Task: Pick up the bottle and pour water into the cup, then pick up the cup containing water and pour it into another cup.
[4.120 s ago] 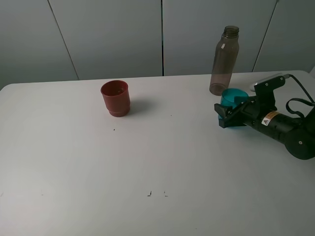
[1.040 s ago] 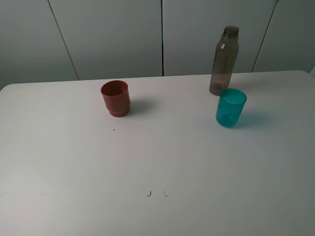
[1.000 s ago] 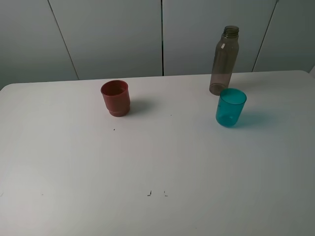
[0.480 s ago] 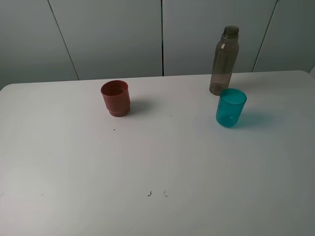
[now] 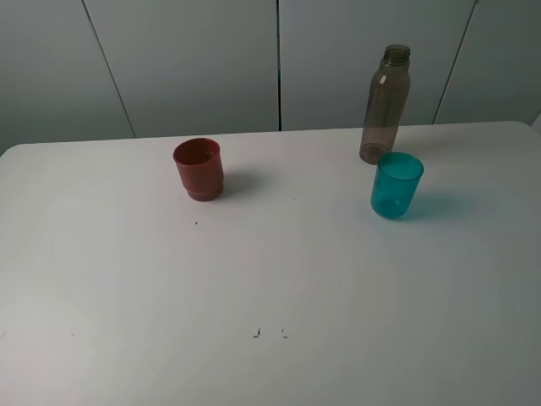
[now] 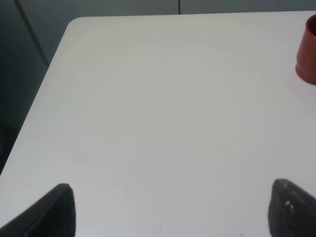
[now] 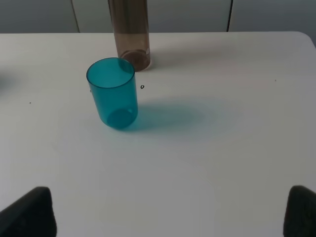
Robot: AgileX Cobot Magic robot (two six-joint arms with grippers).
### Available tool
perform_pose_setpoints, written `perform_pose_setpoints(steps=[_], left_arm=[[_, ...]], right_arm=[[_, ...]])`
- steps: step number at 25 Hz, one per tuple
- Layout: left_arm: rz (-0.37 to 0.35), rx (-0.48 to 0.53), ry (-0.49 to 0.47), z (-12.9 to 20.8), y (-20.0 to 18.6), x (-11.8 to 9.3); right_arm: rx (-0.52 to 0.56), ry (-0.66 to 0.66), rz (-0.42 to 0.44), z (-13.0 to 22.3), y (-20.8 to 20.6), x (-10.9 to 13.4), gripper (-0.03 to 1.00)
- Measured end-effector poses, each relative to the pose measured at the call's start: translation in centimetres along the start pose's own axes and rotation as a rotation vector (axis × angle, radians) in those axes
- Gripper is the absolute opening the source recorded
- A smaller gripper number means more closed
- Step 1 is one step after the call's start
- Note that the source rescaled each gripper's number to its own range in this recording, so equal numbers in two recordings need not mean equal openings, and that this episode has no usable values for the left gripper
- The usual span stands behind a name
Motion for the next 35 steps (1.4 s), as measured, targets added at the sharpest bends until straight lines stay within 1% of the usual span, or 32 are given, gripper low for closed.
perform_pose_setpoints(steps=[35], left_arm=[[0.000, 0.000, -0.002, 0.00, 0.00, 0.00]], right_arm=[[0.000, 0.000, 0.000, 0.00, 0.00, 0.00, 1.00]])
Point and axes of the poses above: a point on each arm's last joint axis where the gripper is mounted, y pointing out along that axis toward the gripper, x along the wrist's bending axis when the last joint is at zero, z = x × y, the point moved 7 cm from there along y, pointing out along that axis toward the gripper, and after that the axes turned 4 degrees about y, right-handed, at the moved point
